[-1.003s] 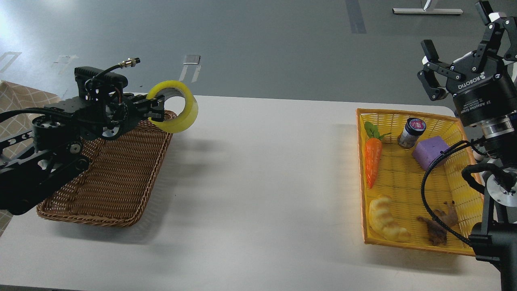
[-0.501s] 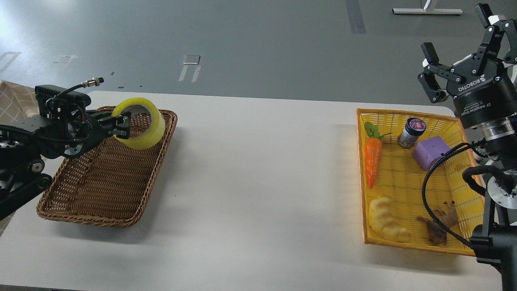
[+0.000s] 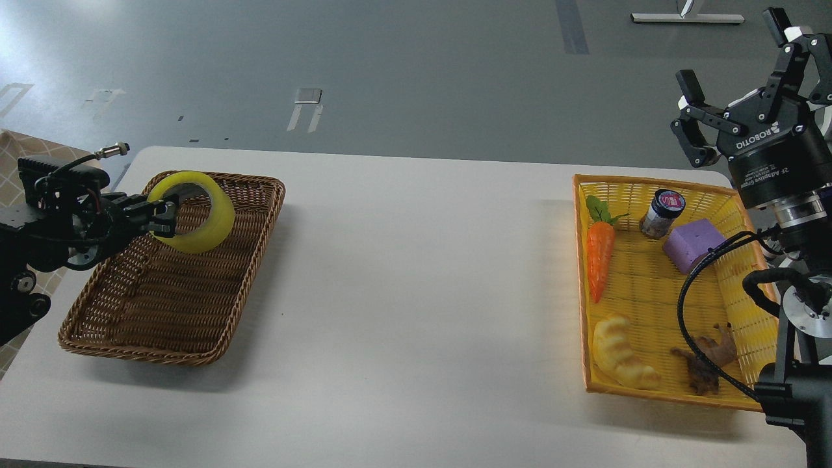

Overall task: Place and transfer tape with both arms
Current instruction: 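Lower the tape roll into the basket and release it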

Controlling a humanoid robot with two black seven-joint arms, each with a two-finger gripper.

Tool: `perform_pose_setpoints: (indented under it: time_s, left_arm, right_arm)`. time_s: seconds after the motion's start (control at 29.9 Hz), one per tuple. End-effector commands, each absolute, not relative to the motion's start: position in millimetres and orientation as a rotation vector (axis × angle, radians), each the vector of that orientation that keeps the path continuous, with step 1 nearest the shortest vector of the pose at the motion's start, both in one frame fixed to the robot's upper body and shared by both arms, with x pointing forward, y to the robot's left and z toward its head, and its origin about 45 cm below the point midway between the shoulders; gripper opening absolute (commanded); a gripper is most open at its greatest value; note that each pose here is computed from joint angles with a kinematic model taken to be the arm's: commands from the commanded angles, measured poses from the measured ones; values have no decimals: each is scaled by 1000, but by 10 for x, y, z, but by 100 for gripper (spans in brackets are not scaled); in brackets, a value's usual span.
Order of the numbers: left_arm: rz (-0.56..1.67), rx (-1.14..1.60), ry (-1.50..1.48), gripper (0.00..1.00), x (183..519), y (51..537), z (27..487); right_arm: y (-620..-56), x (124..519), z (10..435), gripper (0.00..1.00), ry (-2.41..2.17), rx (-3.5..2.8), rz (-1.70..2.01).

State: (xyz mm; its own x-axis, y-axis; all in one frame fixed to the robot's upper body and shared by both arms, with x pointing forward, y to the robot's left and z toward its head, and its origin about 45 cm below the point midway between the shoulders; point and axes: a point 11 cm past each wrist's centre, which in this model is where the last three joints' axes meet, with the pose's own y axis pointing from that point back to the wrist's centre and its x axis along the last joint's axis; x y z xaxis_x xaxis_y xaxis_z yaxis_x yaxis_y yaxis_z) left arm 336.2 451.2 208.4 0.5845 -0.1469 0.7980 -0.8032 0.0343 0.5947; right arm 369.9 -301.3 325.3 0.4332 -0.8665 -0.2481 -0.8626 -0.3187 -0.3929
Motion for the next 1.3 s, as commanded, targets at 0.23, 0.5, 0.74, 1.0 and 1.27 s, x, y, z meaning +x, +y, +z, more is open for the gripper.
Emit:
perform_pose_setpoints:
  time_s: [0.23,0.5,0.74,1.0,1.27]
  left_arm:
    - [617,1505,-809,3,3201,4712,1871]
    - [637,1508,-788,7,3145,4756,1750]
    - [636,1468,-793,11,3159,4667,1709]
    - [627,1448,-775,85,3125,4742,1637]
    - [658,1462,-776,92,3107,4929,1593]
  right_arm:
    - [-2949,3707,3235,100,1443,-2243,-4]
    - [-2942,3707,3222,100,1443,-2247,0]
    - [-2942,3713,3218,100,1444,-2250,0]
    - [-2942,3709,3216,100,1444,-2250,0]
    - [-2945,3697,3203,100,1446,-2250,4]
